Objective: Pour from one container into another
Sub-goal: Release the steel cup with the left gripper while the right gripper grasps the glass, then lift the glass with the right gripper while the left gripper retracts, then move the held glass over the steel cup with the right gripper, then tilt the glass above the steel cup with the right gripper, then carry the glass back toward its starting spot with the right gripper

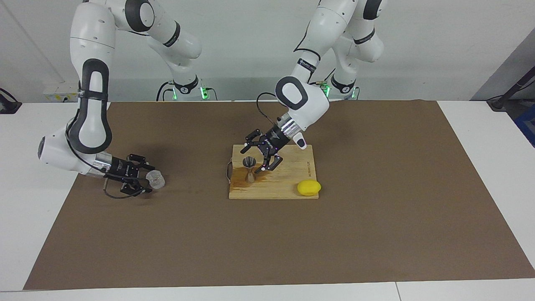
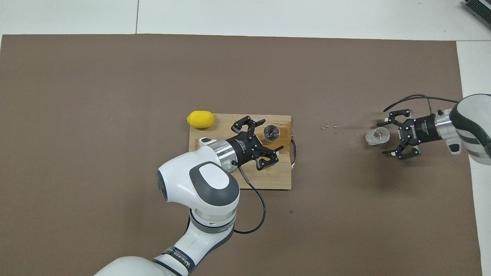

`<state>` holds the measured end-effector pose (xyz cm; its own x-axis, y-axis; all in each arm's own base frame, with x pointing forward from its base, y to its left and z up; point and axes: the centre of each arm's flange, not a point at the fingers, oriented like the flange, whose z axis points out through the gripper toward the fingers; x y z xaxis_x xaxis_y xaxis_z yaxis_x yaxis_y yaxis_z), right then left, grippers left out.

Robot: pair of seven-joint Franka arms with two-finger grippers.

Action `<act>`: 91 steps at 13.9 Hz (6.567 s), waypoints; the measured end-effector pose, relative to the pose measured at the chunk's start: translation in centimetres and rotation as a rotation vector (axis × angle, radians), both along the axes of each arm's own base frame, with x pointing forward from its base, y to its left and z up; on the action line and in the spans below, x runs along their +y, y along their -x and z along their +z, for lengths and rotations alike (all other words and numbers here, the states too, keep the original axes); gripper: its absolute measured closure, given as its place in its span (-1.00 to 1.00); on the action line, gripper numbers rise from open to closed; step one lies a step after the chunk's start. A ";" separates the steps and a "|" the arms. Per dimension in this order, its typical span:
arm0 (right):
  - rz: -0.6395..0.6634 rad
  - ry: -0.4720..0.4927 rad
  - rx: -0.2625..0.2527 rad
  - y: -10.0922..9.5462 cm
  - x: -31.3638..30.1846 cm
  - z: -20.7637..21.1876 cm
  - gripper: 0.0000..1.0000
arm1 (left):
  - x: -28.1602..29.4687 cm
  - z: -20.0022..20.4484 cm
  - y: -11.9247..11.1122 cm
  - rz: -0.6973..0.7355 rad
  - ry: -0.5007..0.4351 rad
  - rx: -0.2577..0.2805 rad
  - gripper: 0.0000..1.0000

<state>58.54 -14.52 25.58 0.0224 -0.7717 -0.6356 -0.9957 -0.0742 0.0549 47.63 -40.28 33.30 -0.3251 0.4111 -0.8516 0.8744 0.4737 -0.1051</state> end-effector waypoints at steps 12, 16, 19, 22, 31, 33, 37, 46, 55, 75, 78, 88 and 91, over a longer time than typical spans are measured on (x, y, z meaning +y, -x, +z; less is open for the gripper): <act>-0.016 -0.043 0.003 0.0 1.1 -0.1 -0.01 | 12.8 13.1 -9.6 -0.090 -0.079 -0.308 -1.00; 0.013 -0.031 -0.035 -1.3 2.6 1.7 -0.01 | 22.4 14.9 -13.6 -0.332 -0.403 -0.404 -1.00; 0.036 0.000 -0.069 -2.6 6.7 5.1 -0.01 | 28.1 14.4 -14.6 -0.483 -0.675 -0.396 -1.00; 0.041 0.035 -0.087 -3.3 12.2 9.2 -0.01 | 32.7 14.3 -14.8 -0.633 -0.898 -0.347 -1.00; 0.029 0.287 -0.123 -3.1 26.3 14.8 -0.01 | 36.7 20.1 -10.3 -1.435 -1.120 -0.586 -1.00; -0.009 0.347 -0.135 -2.9 29.5 15.3 -0.01 | 37.4 21.8 -8.8 -1.560 -1.088 -0.634 -1.00; -0.029 0.423 -0.165 -2.2 35.1 17.2 -0.01 | 38.0 25.7 -6.4 -1.771 -1.017 -0.682 -1.00; 0.068 0.642 -0.287 0.2 41.8 18.0 -0.01 | 36.6 28.3 -5.9 -1.848 -1.009 -0.710 -1.00; 0.227 0.820 -0.423 1.5 44.4 18.0 -0.01 | 38.0 31.1 -6.5 -1.838 -0.981 -0.706 -1.00; 0.278 0.855 -0.412 2.7 45.3 19.5 -0.01 | 37.7 30.3 -6.4 -1.857 -0.957 -0.698 -1.00; 0.268 0.812 -0.381 2.4 44.6 19.5 -0.01 | 37.7 30.3 -6.2 -1.859 -0.950 -0.693 -1.00; 0.122 0.589 -0.254 -0.1 40.2 19.2 -0.01 | 37.7 30.3 -6.1 -1.859 -0.950 -0.692 -1.00; 0.042 0.472 -0.185 -1.2 37.4 18.6 -0.01 | 37.7 30.3 -6.1 -1.860 -0.949 -0.692 -1.00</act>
